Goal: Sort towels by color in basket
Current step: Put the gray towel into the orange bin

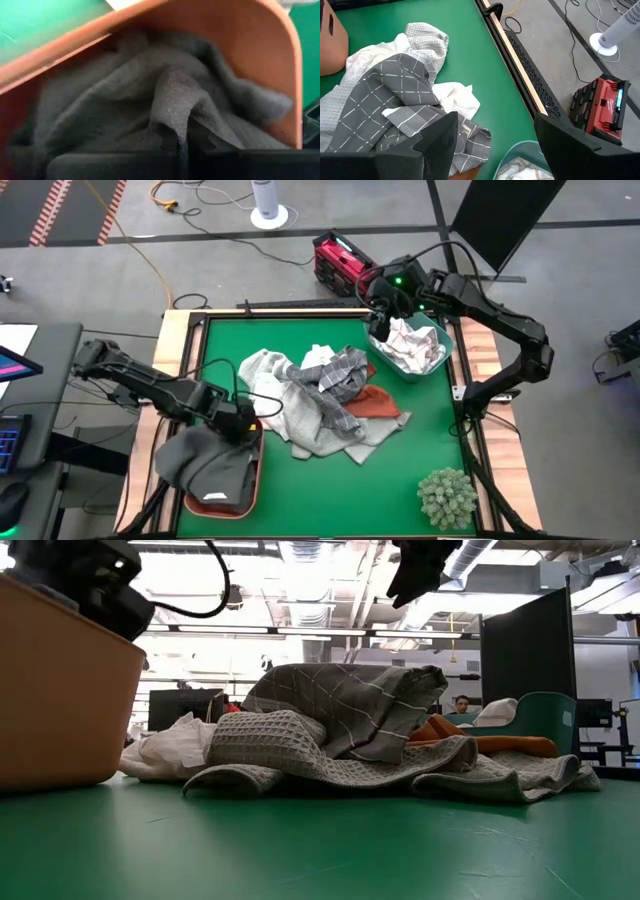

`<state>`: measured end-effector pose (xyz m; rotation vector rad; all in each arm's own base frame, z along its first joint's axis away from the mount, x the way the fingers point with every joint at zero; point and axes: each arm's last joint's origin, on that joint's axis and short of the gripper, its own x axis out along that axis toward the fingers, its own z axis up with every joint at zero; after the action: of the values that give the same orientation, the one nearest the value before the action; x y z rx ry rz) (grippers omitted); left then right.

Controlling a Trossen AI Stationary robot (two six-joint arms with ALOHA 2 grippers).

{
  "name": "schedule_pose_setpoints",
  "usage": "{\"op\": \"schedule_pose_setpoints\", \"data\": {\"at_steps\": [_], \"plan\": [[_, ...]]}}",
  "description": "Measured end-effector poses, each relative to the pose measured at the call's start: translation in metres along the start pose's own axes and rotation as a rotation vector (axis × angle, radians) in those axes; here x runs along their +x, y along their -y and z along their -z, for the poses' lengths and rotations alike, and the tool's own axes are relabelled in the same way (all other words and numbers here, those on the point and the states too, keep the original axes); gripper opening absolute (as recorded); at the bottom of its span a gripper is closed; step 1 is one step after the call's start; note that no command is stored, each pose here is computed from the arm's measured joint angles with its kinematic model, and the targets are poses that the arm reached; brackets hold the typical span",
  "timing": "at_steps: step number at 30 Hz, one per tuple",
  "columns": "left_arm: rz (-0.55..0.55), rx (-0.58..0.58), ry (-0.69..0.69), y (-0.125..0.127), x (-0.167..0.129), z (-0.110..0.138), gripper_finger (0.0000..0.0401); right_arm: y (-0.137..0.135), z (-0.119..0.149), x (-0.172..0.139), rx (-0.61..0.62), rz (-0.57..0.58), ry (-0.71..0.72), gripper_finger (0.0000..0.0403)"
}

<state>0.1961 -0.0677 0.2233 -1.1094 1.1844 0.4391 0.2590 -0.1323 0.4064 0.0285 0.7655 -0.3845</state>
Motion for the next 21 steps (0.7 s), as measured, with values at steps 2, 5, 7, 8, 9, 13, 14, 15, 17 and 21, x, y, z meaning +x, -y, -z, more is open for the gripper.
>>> {"op": "schedule_pose_setpoints", "data": {"at_steps": [2,5,7,8,9,13,14,15,17,21], "plan": [[0.049,-0.044,-0.02,-0.001,0.007,0.0,0.0,0.0,0.0,0.0,-0.003,-0.002,-0.003,0.029],[0.102,-0.083,-0.02,0.002,0.011,-0.001,0.0012,0.0,0.002,0.0,-0.004,-0.004,-0.016,0.029],[0.154,-0.068,-0.03,0.007,0.009,-0.001,0.0032,-0.001,0.002,0.0,-0.005,-0.008,-0.025,0.029],[0.165,-0.067,-0.034,0.009,0.009,-0.001,0.0045,-0.001,0.002,0.0,-0.006,-0.008,-0.023,0.029],[0.172,-0.069,-0.036,0.009,0.009,-0.001,0.006,-0.001,0.002,0.0,-0.006,-0.008,-0.021,0.029],[0.21,-0.077,-0.034,0.013,0.002,-0.004,0.0127,-0.001,0.002,0.0,-0.006,-0.008,-0.019,0.029],[0.221,-0.079,-0.029,0.013,0.0,-0.005,0.0145,-0.001,0.002,0.0,-0.006,-0.008,-0.019,0.029],[0.223,-0.082,-0.025,0.013,-0.002,-0.006,0.0163,-0.001,0.002,0.0,-0.007,-0.007,-0.018,0.029],[0.245,-0.073,-0.023,0.013,-0.009,-0.009,0.0197,-0.001,0.002,0.0,-0.007,-0.007,-0.018,0.029],[0.309,-0.051,0.01,0.013,-0.042,-0.013,0.0242,0.0,0.002,0.0,-0.009,-0.007,-0.017,0.029]]}}
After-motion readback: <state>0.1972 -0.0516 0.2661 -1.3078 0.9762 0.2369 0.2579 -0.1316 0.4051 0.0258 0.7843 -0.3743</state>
